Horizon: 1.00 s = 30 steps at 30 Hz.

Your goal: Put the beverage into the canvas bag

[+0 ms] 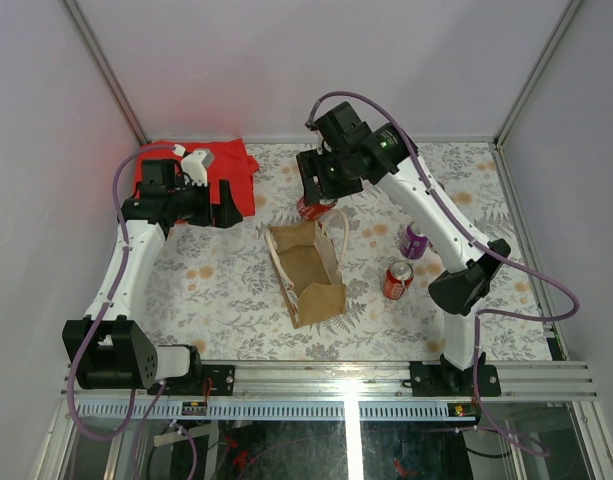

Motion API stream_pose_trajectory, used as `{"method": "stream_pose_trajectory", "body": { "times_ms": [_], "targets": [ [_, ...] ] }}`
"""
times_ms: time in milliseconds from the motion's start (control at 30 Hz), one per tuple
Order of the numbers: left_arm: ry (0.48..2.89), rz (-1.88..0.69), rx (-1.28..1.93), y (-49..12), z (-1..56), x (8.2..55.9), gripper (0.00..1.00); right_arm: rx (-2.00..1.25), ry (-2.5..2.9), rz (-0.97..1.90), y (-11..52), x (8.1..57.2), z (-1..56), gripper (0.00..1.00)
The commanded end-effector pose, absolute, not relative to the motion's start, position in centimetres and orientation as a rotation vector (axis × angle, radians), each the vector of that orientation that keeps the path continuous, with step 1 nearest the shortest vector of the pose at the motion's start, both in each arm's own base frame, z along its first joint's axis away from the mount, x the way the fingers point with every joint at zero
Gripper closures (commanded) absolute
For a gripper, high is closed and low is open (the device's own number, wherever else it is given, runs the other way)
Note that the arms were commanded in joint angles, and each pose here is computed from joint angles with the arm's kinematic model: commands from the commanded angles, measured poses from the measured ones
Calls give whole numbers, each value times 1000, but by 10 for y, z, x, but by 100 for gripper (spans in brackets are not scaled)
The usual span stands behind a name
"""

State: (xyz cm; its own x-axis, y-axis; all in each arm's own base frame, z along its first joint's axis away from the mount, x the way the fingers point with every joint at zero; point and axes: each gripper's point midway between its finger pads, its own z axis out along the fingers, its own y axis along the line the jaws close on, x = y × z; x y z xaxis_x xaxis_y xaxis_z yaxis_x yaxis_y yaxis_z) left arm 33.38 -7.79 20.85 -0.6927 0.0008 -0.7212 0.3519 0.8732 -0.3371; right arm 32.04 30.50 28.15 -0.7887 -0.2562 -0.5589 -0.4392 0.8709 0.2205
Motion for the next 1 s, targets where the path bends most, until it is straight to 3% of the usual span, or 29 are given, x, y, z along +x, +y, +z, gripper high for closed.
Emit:
{"method": "stream_pose_trajectory", "body": {
  "times_ms": [0,967],
  "targets": [
    [2270,-560,258,-73,210,331,0,-496,2358,464,308,330,318,99],
    [2285,-572,268,-74,204,326,0,-661,2459,432,348,288,267,99]
  ]
}}
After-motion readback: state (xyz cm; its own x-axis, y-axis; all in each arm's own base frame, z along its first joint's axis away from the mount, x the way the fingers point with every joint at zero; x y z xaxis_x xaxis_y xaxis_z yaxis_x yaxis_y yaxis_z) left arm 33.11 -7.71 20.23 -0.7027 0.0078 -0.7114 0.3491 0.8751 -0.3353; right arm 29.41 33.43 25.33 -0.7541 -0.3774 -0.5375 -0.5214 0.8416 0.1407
